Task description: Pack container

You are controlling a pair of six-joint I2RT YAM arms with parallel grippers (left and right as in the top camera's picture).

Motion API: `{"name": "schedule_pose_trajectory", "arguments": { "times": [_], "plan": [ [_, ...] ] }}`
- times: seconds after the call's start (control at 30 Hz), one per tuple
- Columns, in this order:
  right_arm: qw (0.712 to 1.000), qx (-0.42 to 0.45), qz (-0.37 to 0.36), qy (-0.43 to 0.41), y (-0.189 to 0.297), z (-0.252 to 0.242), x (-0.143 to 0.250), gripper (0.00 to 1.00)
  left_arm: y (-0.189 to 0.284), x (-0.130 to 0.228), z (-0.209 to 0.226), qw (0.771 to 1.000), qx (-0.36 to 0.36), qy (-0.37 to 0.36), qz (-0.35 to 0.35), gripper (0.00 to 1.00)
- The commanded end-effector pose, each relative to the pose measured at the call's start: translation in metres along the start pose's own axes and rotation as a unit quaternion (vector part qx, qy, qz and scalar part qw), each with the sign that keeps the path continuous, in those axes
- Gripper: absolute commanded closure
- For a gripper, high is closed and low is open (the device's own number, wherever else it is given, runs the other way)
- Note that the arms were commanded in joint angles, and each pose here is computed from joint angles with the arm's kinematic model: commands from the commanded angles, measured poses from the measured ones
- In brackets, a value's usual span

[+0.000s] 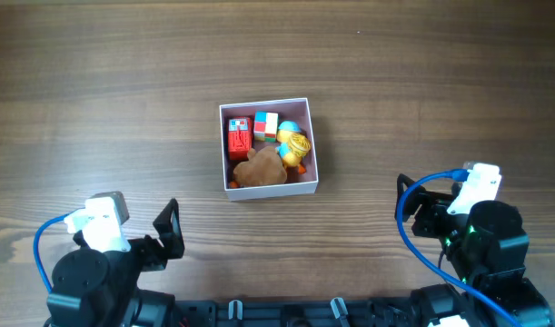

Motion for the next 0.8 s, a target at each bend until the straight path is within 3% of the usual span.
{"name": "schedule_pose_trajectory", "arguments": {
  "times": [0.0, 0.2, 0.37, 0.53, 0.77],
  "plan": [
    [1.0, 0.009, 0.003, -0.008, -0.003, -0.001, 0.001, 0.0, 0.0, 0.007, 0.004, 1.0, -0.01, 0.002, 0.02, 0.0],
    [1.0, 0.005, 0.004, 0.023, -0.001, -0.001, 0.002, 0.0, 0.0, 0.01, 0.006, 0.999, -0.017, 0.001, 0.03, 0.0],
    [0.981, -0.063, -0.114, 0.145, -0.005, 0.007, 0.014, 0.0, 0.0, 0.01, 0.006, 0.999, -0.017, 0.001, 0.031, 0.0],
    [0.962, -0.09, -0.212, 0.149, -0.03, 0.008, 0.05, 0.0, 0.0, 0.01, 0.006, 0.999, -0.017, 0.001, 0.031, 0.0],
    [0.93, -0.038, -0.328, 0.16, -0.044, 0.003, 0.047, 0.0, 0.0, 0.01, 0.006, 0.999, -0.017, 0.001, 0.031, 0.0]
  ]
}}
Point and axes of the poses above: each gripper's point midway between its finger pads, its own y axis back along the fingers, its own z axis along the line the jaws close on, x = y × z, the point moved 10 cm from there along y, back along the fingers, and after that the axes turned 12 degrees about y, right-handed, at the moved point
